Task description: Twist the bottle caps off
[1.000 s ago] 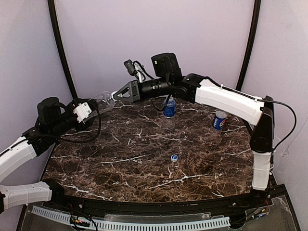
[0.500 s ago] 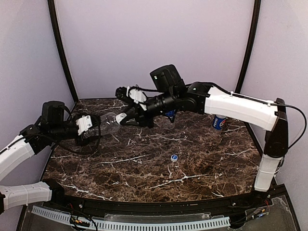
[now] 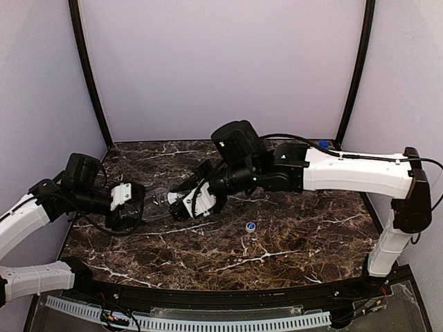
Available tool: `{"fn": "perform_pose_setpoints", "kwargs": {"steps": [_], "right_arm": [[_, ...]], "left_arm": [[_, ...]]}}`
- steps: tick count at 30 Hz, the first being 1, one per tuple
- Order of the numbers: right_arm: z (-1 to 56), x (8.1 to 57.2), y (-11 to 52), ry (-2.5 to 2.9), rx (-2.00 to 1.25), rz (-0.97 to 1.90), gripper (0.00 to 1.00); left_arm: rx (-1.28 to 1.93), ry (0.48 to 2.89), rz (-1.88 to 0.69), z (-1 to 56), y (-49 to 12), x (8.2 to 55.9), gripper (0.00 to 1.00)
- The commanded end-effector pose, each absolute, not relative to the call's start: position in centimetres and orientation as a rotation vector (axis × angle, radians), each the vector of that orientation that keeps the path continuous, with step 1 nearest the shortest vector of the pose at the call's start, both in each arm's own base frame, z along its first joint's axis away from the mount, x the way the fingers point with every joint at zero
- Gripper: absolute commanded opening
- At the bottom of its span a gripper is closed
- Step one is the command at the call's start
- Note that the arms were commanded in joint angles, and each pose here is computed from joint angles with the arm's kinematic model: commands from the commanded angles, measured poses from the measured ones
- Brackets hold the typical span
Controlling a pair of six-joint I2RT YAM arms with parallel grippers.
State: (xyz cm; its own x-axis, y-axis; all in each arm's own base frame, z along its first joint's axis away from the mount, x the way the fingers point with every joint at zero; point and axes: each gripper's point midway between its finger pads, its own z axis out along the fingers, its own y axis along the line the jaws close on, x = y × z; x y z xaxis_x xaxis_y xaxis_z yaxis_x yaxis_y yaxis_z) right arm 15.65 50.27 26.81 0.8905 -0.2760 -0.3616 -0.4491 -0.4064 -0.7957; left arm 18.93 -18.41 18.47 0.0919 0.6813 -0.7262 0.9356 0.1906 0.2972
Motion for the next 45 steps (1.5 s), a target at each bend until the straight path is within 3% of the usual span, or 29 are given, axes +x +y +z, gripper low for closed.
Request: {"fn": "perform_pose_setpoints", "kwargs": {"steps": [1,5,12,15,18,20,23,28,33,35,36,37,45], "right_arm": [[25.8,15.6,50.8,0.436,-2.024,0.102,0.05],[26.6,15.5,51.0,0.434,-1.972,0.109,0.28],[26.9,15.5,50.8,0.428,-1.945,0.108,0.38],[27.0,15.3,50.8,0.423,-1.946,0.117,0.35],[27.2,15.1,50.8,0.421,-1.94,0.126,0.21],[27.4,15.2,50.7,0.422,-1.935,0.122,0.21],[27.2,15.3,50.6,0.438,-1.937,0.12,0.36],[27.6,15.3,50.5,0.448,-1.924,0.127,0.47],[28.7,15.5,50.7,0.488,-1.88,0.149,0.67],[30.1,15.7,50.8,0.543,-1.814,0.184,0.79],[30.9,15.9,50.8,0.575,-1.78,0.21,0.93],[31.7,16.0,50.8,0.606,-1.749,0.241,0.98],[38.8,15.9,47.9,0.885,-1.5,0.755,0.99]], "left_arm": [[1.501,1.576,-0.468,21.4,-19.6,18.8,0.3],[1.495,1.57,-0.455,21.5,-19.6,19.0,0.29],[1.497,1.549,-0.423,21.8,-19.5,19.4,0.29],[1.494,1.543,-0.423,22.0,-19.6,19.5,0.29],[1.493,1.547,-0.42,21.9,-19.5,19.5,0.29],[1.497,1.549,-0.417,21.8,-19.5,19.5,0.28],[1.498,1.547,-0.416,21.8,-19.5,19.4,0.28],[1.497,1.542,-0.415,21.9,-19.5,19.5,0.28],[1.49,1.541,-0.41,22.0,-19.5,19.6,0.28],[1.476,1.548,-0.403,22.0,-19.4,19.8,0.28],[1.465,1.546,-0.389,22.1,-19.4,20.1,0.28],[1.451,1.553,-0.388,22.1,-19.4,20.2,0.28],[1.289,1.529,-0.187,23.6,-18.3,24.1,0.28]]}}
